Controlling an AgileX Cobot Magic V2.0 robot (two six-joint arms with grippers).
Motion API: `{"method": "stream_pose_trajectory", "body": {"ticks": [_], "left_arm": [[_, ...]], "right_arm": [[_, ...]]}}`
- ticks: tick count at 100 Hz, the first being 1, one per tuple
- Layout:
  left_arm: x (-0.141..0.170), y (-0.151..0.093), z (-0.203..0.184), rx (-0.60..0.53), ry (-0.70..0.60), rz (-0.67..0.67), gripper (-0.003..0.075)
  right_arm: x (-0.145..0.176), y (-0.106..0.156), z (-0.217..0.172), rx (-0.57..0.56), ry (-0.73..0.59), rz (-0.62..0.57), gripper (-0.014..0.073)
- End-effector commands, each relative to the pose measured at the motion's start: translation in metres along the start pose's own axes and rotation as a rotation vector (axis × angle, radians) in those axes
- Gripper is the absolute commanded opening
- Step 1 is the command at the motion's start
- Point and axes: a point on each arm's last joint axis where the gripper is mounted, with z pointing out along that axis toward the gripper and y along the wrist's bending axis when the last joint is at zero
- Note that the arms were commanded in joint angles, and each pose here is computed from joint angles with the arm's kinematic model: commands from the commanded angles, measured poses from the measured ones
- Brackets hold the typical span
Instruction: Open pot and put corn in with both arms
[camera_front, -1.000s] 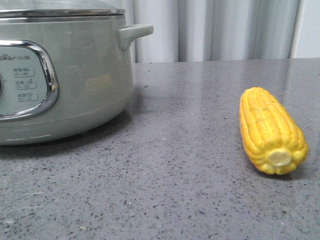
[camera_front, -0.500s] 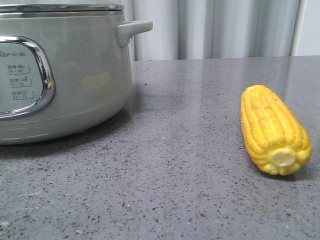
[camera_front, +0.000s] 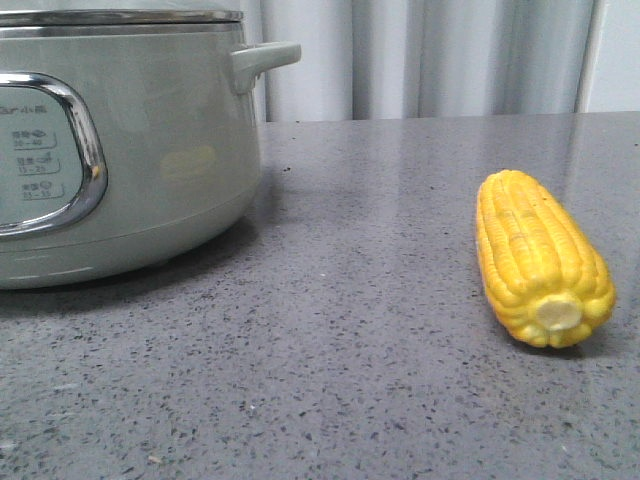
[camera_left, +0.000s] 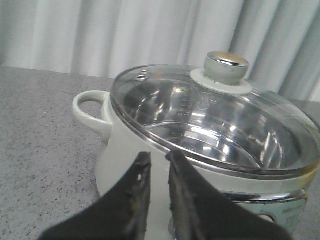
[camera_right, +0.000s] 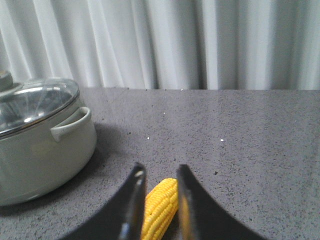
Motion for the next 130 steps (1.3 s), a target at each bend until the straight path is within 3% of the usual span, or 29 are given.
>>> {"method": "stream_pose_trajectory", "body": {"ticks": [1, 10, 17, 32, 51, 58, 70, 74, 87, 103, 125, 130], "left_arm": [[-0.019, -0.003, 0.001, 0.024, -0.056, 0.042, 0.0223], [-0.025, -0.005, 0.004, 0.043, -0.039, 0.075, 0.0353], [-0.032, -0.006, 0.008, 0.050, -0.031, 0.092, 0.0392], [-0.052, -0.010, 0.008, 0.072, -0.074, 0.142, 0.0392], [-0.076, -0.018, 0.011, 0.115, -0.110, 0.367, 0.0391], [-0.083, -0.019, 0.016, 0.106, -0.091, 0.482, 0.0389], [-0.096, -0.015, 0.029, 0.051, 0.023, 0.789, 0.0386], [-0.100, -0.013, 0.032, 0.029, 0.044, 0.801, 0.0385], [-0.117, -0.014, 0.041, -0.012, 0.036, 0.597, 0.0385], [-0.115, -0.022, 0.057, 0.062, 0.042, 0.336, 0.0395], [-0.117, -0.025, 0.077, 0.089, -0.049, 0.209, 0.0553], [-0.116, -0.026, 0.082, 0.096, -0.045, 0.209, 0.0558]], "right_arm": [[-0.024, -0.001, 0.005, 0.007, -0.032, -0.029, 0.0274], [-0.032, -0.001, 0.009, -0.007, -0.004, -0.029, 0.0407], [-0.036, -0.001, 0.013, -0.017, 0.025, -0.028, 0.0459], [-0.035, -0.001, 0.020, -0.028, 0.072, -0.019, 0.0468], [-0.036, -0.002, 0.021, -0.020, 0.060, -0.020, 0.0468], [-0.036, -0.002, 0.021, -0.020, 0.058, -0.034, 0.0468], [-0.036, -0.002, 0.021, -0.021, 0.058, -0.052, 0.0468], [-0.036, -0.002, 0.021, -0.021, 0.058, -0.052, 0.0468], [-0.036, -0.002, 0.021, -0.021, 0.058, -0.052, 0.0468], [-0.036, -0.002, 0.021, -0.021, 0.058, -0.052, 0.0468], [-0.036, -0.002, 0.021, -0.022, 0.061, -0.052, 0.0468], [-0.036, -0.002, 0.021, -0.022, 0.061, -0.052, 0.0468]]}}
